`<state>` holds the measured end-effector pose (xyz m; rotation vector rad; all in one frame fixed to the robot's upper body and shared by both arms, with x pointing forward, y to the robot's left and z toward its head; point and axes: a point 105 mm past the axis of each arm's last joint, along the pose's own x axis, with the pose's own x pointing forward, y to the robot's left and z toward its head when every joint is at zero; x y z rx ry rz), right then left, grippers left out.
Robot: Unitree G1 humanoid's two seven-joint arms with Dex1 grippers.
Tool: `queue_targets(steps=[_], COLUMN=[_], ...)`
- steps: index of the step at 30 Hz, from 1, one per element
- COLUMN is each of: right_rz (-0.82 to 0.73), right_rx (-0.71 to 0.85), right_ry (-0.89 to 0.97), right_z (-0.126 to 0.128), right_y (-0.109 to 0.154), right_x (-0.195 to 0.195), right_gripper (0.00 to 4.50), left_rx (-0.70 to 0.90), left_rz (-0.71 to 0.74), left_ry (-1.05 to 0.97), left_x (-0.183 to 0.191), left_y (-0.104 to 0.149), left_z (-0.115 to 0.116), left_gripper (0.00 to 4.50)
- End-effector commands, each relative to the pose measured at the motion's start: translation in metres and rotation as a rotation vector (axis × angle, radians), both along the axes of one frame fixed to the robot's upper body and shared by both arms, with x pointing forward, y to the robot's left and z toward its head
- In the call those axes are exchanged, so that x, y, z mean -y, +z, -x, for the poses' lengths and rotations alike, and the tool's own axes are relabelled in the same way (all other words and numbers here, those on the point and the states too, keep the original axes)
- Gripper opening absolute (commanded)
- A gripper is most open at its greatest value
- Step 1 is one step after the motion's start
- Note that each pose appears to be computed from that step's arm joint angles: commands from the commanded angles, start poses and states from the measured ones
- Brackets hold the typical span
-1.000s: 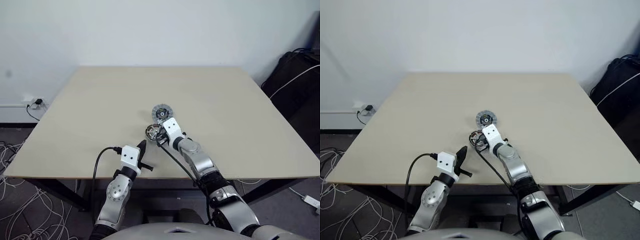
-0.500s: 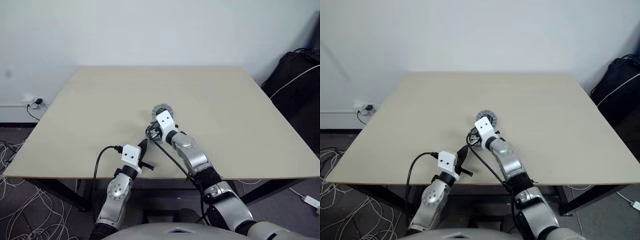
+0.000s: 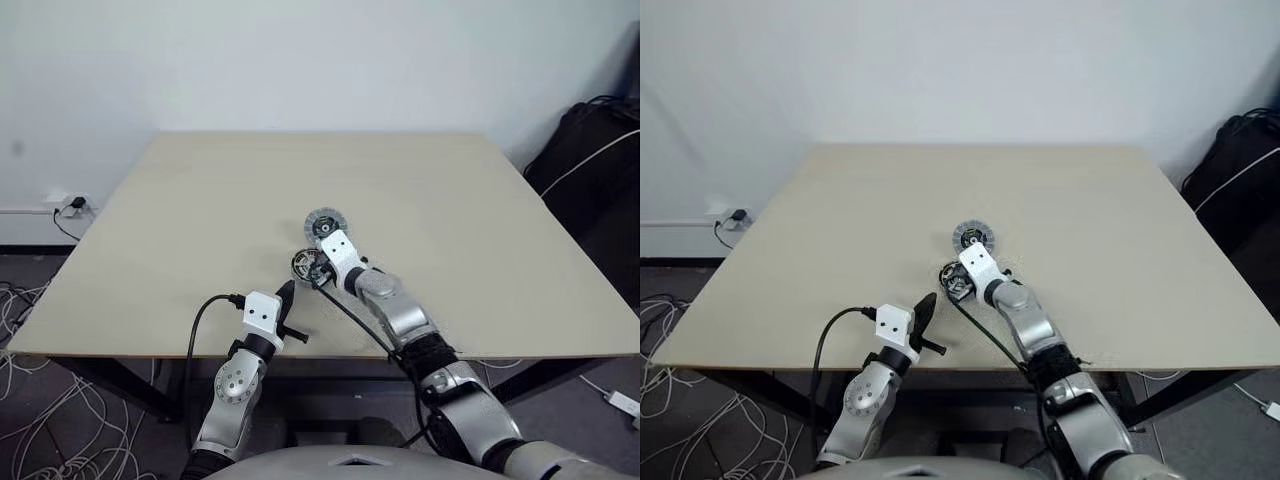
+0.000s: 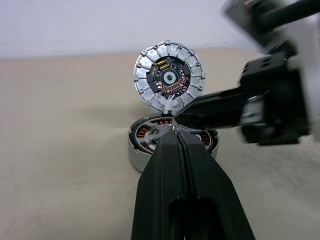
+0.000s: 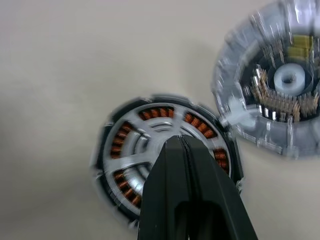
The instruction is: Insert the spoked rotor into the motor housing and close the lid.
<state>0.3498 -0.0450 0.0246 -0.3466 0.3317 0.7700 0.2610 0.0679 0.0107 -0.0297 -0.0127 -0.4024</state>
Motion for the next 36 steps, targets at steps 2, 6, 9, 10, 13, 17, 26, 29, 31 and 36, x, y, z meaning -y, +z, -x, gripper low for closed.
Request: queue_targets(steps=[2, 6, 9, 10, 13, 17, 26, 29, 31, 36], right_rz=[0.07, 0.205, 0.286, 0.297, 0.311, 0.331, 0.347, 0.354, 0.361, 0.355], right_rx=[0.054, 0.046, 0.034, 0.036, 0.032, 0.025, -0.024, -0.033, -0.04, -0.041], right_ry=[0.183, 0.262, 0.323, 0.338, 0.374, 0.409, 0.37, 0.353, 0.345, 0.332], right_z=[0.009, 0.011, 0.013, 0.013, 0.013, 0.012, 0.002, -0.001, -0.002, -0.004], right_y=[0.028, 0.024, 0.018, 0.018, 0.017, 0.012, -0.005, -0.008, -0.009, -0.008], right_x=[-0.001, 0.007, 0.007, 0.004, -0.005, -0.015, -0.009, -0.004, -0.001, 0.002], right_gripper=[0.9, 2.17, 2.51, 2.51, 2.51, 2.51, 2.51, 2.51, 2.51, 1.24], left_rx=[0.043, 0.038, 0.034, 0.032, 0.027, 0.027, 0.028, 0.027, 0.027, 0.026], left_rz=[0.008, -0.01, -0.025, -0.031, -0.037, -0.031, -0.01, -0.006, -0.001, 0.004], left_ry=[-0.006, 0.0, 0.008, 0.012, 0.024, 0.039, 0.062, 0.064, 0.064, 0.06], left_x=[-0.001, -0.007, -0.014, -0.016, -0.019, -0.021, -0.019, -0.019, -0.018, -0.016], left_y=[0.008, 0.005, 0.003, 0.002, 0.001, 0.001, 0.001, 0.001, 0.001, 0.001], left_z=[-0.002, -0.001, 0.002, 0.002, 0.004, 0.004, 0.006, 0.007, 0.007, 0.006], left_gripper=[0.0, 0.0, 0.0, 0.0, 0.0, 0.0, 0.0, 0.0, 0.0, 0.0])
